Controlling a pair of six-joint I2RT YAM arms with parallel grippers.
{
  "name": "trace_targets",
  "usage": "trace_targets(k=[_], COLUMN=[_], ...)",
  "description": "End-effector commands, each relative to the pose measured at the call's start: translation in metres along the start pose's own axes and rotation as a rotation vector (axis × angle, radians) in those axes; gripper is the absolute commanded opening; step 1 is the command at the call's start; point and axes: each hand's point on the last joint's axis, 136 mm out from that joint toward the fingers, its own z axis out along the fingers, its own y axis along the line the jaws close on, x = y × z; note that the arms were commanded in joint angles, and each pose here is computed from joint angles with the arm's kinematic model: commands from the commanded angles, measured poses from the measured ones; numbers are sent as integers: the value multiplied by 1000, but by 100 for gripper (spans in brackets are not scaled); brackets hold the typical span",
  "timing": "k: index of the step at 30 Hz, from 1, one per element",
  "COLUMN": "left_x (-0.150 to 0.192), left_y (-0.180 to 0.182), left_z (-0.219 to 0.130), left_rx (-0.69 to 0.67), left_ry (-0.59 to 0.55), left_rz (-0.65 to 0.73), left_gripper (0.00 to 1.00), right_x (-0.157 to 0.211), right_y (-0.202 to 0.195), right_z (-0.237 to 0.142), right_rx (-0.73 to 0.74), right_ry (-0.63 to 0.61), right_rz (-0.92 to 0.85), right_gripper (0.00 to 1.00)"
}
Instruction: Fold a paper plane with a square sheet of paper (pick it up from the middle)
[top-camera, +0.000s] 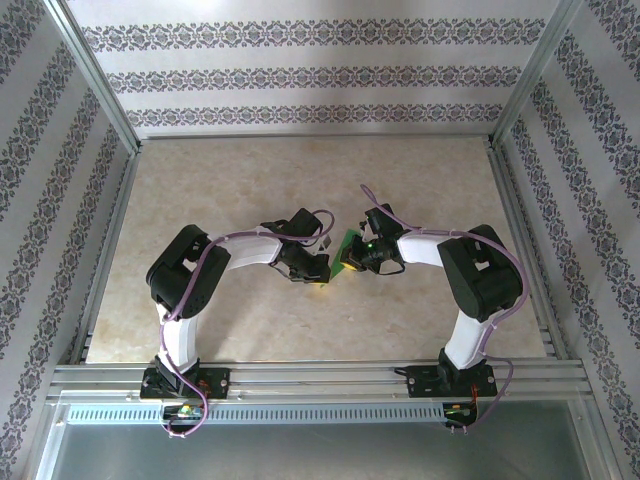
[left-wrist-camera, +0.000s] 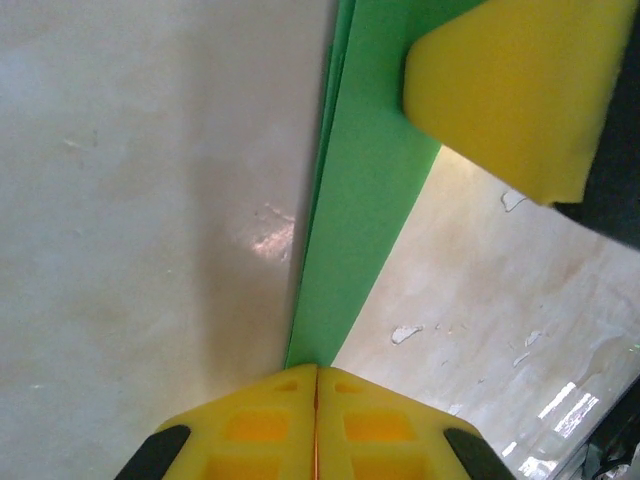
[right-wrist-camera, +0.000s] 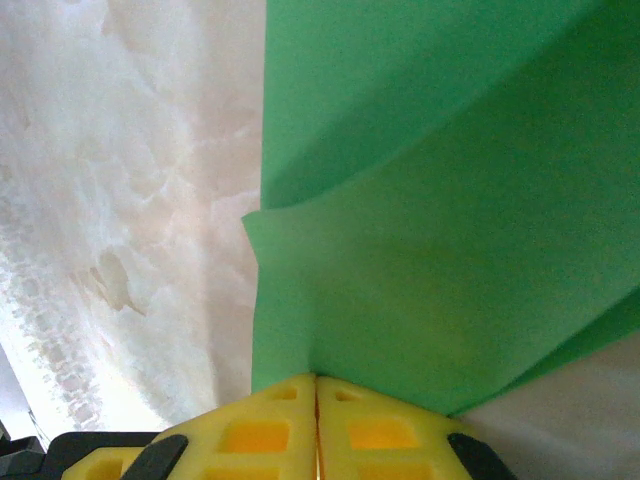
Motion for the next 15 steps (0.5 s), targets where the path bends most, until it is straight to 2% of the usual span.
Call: trace_targets(k=[1,10,13,15], left_x=[55,68,55,34], left_y=[30,33,23,3], left_z=[-3,-12,-23,-35], left_rx=[-118,-146,-144,-101], left_ry=[170,209,166,87], left_rz=[-55,-34,-4,27], left_gripper=[8,8,8,8], right_x=[19,19,19,19], right_y=[-79,-78,-76,-76], right_z=[12,14,14,13], right_rx=[270,264,261,260], right_ry=[39,44,44,46], right_rz=[93,97,95,92], right_gripper=[10,9,9,9])
